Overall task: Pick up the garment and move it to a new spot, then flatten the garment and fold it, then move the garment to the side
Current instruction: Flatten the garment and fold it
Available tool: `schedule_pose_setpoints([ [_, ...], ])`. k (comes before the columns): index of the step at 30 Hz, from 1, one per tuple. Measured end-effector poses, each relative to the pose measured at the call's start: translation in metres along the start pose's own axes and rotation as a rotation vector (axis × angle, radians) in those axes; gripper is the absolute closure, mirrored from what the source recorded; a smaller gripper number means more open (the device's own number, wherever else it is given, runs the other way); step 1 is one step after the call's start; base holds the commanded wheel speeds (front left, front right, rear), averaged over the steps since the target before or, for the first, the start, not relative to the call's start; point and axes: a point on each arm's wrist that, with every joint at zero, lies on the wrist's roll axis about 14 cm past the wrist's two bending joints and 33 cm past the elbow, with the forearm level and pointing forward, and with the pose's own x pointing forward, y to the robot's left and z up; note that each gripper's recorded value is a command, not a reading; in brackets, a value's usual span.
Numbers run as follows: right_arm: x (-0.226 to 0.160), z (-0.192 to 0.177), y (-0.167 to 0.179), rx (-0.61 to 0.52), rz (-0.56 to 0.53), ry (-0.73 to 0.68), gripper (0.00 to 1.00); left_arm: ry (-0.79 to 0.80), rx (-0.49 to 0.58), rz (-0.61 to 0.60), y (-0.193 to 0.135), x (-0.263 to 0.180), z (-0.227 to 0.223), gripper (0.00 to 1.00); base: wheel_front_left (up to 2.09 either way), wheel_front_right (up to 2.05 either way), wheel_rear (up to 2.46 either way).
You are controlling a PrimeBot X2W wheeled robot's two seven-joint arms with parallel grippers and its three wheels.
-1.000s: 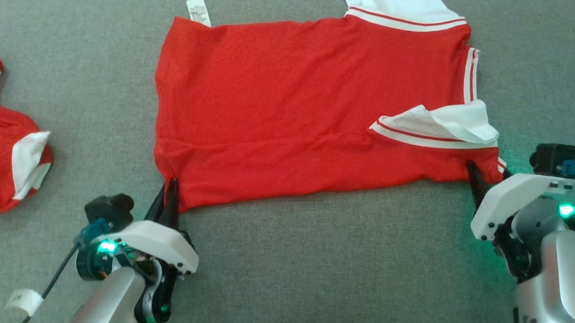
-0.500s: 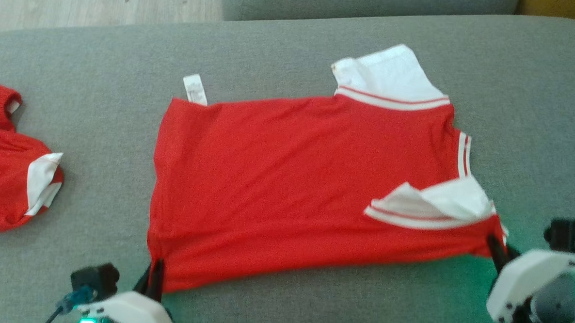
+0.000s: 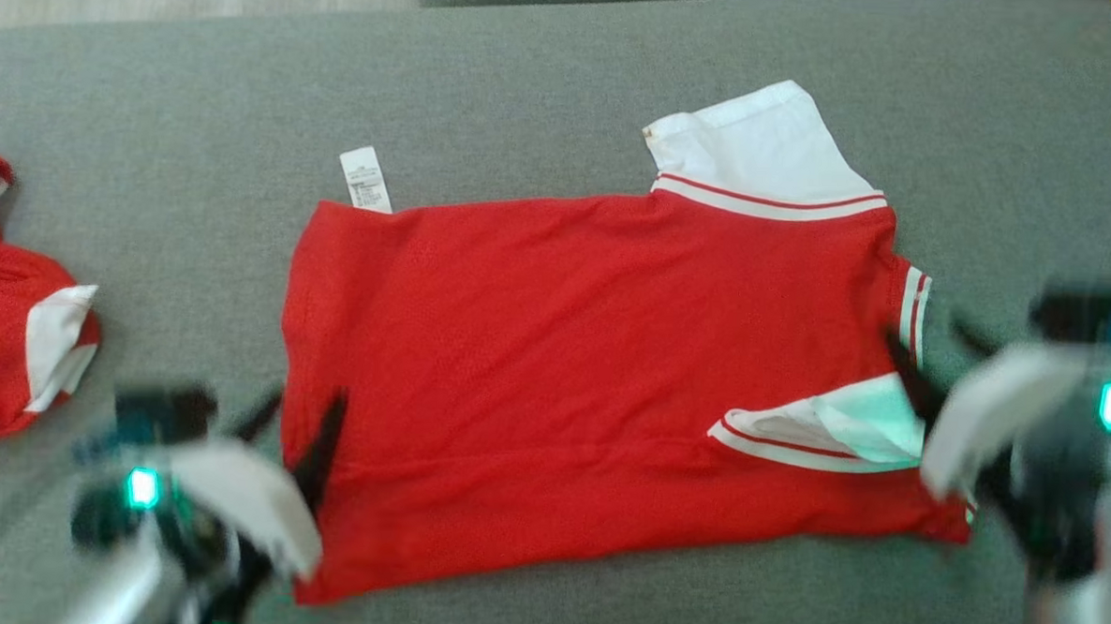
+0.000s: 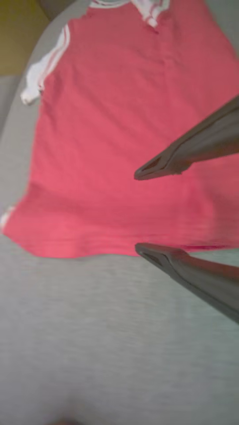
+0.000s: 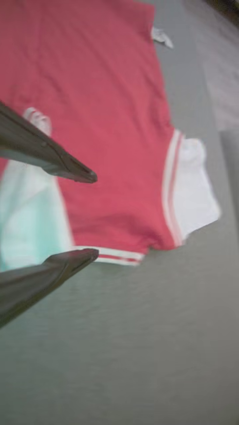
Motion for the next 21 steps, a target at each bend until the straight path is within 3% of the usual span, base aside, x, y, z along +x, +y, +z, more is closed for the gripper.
schedule_pose_setpoints([
  [3,0.014,0.059,0.010,-0.085,0.050,-0.077,0.00,-0.029,0.073,-0.083,-0.008,0.018,0.050,0.00,0.00,0.00,0.00],
  [7,0.037,0.098,0.027,-0.159,0.111,-0.077,0.00,0.018,0.122,-0.100,0.006,0.041,0.086,0.00,0.00,0.00,0.00],
  [14,0.069,0.131,0.039,-0.208,0.142,-0.099,0.00,0.153,0.195,-0.043,0.030,0.078,0.094,0.00,0.00,0.00,0.00],
  [21,0.097,0.129,0.036,-0.217,0.144,-0.076,0.00,0.243,0.162,-0.026,0.041,0.107,0.072,0.00,0.00,0.00,0.00],
])
